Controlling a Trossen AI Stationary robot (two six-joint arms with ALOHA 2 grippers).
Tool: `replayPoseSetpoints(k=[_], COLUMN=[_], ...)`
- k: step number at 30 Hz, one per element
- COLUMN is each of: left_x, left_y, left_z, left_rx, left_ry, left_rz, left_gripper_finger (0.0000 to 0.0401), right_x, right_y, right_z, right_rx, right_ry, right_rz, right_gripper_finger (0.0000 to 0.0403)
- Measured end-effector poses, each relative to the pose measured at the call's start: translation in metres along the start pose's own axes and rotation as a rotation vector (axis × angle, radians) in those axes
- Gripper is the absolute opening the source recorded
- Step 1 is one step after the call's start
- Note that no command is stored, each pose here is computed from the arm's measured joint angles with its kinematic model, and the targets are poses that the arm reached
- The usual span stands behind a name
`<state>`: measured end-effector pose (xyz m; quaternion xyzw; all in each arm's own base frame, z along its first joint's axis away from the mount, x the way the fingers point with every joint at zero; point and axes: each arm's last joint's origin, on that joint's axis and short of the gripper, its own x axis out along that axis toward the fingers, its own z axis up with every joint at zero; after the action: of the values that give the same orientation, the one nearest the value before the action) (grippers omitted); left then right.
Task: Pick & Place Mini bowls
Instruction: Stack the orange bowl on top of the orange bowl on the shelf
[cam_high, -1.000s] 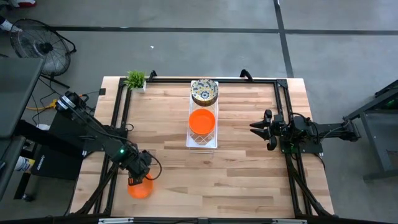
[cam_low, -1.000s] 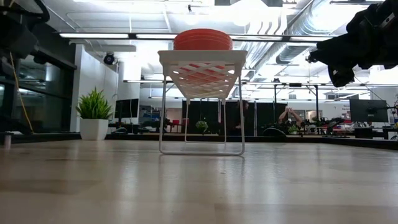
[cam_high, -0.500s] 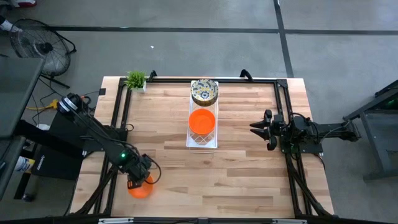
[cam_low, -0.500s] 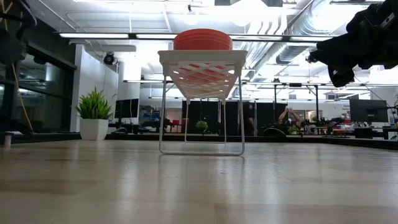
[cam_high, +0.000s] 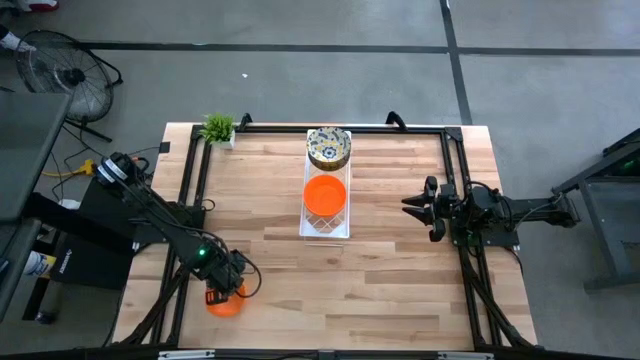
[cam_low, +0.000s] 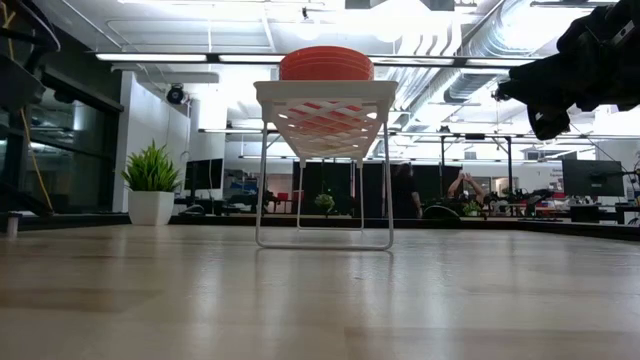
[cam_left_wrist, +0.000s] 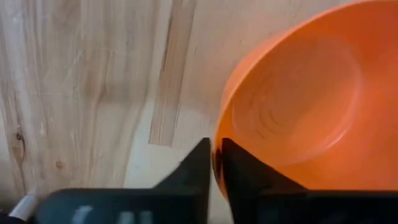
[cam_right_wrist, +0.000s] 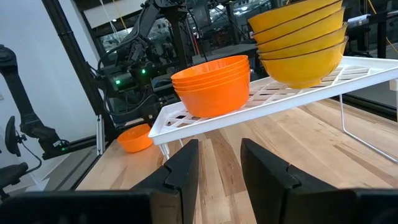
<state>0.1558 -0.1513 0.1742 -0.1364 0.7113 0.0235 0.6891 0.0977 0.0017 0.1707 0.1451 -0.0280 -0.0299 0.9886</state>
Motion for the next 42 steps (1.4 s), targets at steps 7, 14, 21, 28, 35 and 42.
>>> replayPoseSetpoints(k=[7, 14, 21, 28, 35, 42], left_x=[-0.001, -0.029, -0.089, -0.154, -0.192, -0.210], left_y=[-0.001, -0.003, 0.001, 0.017, 0.040, 0.062], left_z=[-0.001, 0.009, 0.030, 0.055, 0.074, 0.086], left_rx=[0.049, 0.069, 0.118, 0.154, 0.131, 0.091], left_ry=[0.013, -0.074, -0.251, -0.423, -0.537, -0.596], left_rz=[-0.022, -0.066, -0.066, -0.002, 0.014, 0.027], left_gripper_finger=[0.0005, 0.0002, 0.0001, 0.0001, 0.0000, 0.0000], right_x=[0.000, 0.000, 0.000, 0.000, 0.000, 0.000], right_y=[0.000, 0.000, 0.000, 0.000, 0.000, 0.000], right_z=[0.000, 0.000, 0.000, 0.000, 0.000, 0.000], right_rx=[0.000, 0.000, 0.000, 0.000, 0.000, 0.000], right_ry=[0.000, 0.000, 0.000, -0.002, -0.003, -0.003], right_rz=[0.000, 0.000, 0.000, 0.000, 0.000, 0.001], right_gripper_finger=[0.0107, 0.0107, 0.0107, 0.0107, 0.0107, 0.0107])
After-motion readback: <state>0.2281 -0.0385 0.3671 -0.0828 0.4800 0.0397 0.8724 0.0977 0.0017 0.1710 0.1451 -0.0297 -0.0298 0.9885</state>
